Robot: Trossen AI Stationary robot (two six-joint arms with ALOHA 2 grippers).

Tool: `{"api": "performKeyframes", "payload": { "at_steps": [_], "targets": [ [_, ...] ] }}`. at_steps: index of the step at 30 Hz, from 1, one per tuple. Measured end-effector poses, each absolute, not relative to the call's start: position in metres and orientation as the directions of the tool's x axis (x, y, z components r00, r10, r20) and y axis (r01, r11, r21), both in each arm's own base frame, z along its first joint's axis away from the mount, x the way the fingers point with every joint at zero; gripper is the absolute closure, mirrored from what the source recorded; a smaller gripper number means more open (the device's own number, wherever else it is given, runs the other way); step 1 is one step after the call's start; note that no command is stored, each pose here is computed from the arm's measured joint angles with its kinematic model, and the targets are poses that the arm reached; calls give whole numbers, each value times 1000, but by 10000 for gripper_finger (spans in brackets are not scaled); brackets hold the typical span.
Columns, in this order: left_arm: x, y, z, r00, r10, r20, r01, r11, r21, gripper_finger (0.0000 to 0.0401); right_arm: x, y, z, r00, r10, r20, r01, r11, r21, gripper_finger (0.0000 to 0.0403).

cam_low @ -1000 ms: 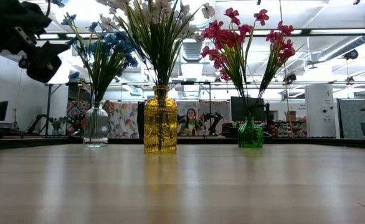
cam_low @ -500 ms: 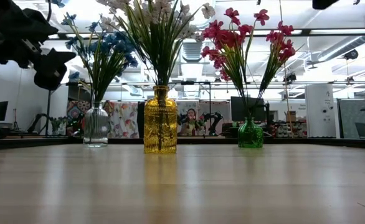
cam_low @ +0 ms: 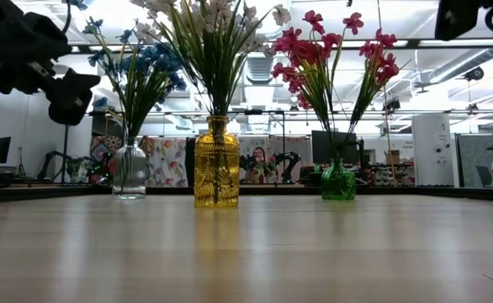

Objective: Sort flowers into vase by color
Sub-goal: Return to Home Position

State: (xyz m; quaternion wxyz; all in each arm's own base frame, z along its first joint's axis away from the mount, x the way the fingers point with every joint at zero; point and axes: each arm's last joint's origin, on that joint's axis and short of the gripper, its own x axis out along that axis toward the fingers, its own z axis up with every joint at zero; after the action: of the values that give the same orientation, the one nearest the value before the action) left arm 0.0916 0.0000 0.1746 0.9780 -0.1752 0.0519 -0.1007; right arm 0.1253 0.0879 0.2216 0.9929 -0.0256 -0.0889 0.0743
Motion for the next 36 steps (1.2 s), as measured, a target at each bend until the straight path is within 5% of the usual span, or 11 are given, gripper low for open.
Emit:
{"api": "performKeyframes", "payload": {
  "at_steps": [13, 21, 36],
  "targets": [
    [93, 1, 174, 979, -195, -57, 174, 949, -262, 166, 96, 63, 204, 939, 120, 321, -129, 992, 6, 197],
    [93, 1, 174, 983, -173, -59, 152, 953, -261, 166, 90, 58, 210, 921, 105, 376, -82, 994, -76, 197],
    [93, 1, 173, 983, -174, -59, 144, 931, -334, 166, 81, 50, 205, 933, 114, 340, -62, 985, -160, 197]
  ]
}}
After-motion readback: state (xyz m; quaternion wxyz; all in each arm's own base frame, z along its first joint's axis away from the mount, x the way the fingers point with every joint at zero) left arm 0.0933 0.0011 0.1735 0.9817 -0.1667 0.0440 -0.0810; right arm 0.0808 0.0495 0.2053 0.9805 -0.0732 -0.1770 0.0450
